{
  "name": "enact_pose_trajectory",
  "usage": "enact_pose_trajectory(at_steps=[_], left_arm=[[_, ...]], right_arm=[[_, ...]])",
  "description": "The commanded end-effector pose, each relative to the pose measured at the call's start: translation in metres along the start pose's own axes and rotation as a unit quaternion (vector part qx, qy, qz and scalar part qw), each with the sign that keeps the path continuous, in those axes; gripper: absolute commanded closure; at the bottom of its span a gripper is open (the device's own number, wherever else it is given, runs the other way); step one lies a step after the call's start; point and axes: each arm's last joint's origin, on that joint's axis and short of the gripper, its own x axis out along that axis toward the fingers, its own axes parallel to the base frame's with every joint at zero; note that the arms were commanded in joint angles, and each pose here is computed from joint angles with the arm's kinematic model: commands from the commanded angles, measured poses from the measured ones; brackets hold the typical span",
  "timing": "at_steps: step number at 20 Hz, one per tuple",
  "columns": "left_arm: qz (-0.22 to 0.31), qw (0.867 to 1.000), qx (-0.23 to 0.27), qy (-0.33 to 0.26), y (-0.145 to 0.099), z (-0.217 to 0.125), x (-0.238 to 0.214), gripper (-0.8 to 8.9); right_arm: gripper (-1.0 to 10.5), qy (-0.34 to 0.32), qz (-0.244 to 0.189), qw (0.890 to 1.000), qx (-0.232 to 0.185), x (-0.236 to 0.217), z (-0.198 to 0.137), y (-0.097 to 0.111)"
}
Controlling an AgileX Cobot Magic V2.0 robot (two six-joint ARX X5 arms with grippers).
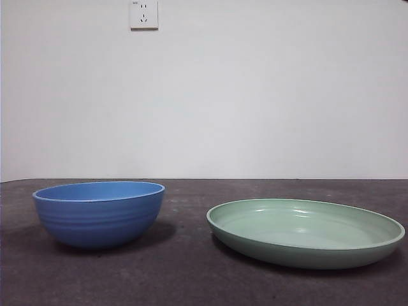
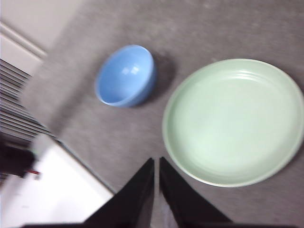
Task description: Pick up the blue bowl, put it on the green plate, put it on desk
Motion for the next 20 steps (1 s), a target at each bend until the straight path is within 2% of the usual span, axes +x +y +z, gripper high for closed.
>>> enact_pose_trajectory(at_steps=[1,3,5,7,10,16,20], left_arm=[[-0.005,1.000,0.024,-0.001,-0.0023,0.0036,-0.0014,7.06],[-0.004,1.000,0.024,0.002,-0.0022,0.0031,-0.0014,5.53],[-0.004,1.000,0.024,0.001,-0.0022,0.0032,-0.0014,3.96],[-0.004,1.000,0.025,0.000,-0.0022,0.0034,-0.0014,2.85],[-0.005,1.000,0.027,-0.002,-0.0023,0.0040,-0.0014,2.44],[-0.005,0.998,0.064,-0.004,-0.0014,0.0056,0.0001,2.46],[0.000,0.998,0.064,0.003,0.0013,0.0070,0.0037,2.48]], right_arm=[[9.3,-0.003,-0.017,0.999,-0.041,-0.0008,0.0034,0.0007],[8.4,-0.005,-0.017,0.999,-0.051,-0.0008,0.0038,0.0008],[6.9,-0.005,-0.017,0.998,-0.053,-0.0008,0.0039,0.0008],[5.2,-0.005,-0.017,0.998,-0.053,-0.0008,0.0039,0.0008],[3.8,-0.005,-0.017,0.998,-0.053,-0.0008,0.0038,0.0008],[3.7,-0.005,-0.016,0.998,-0.054,-0.0008,0.0039,0.0008],[3.7,-0.011,-0.015,0.998,-0.058,-0.0008,0.0052,0.0010]])
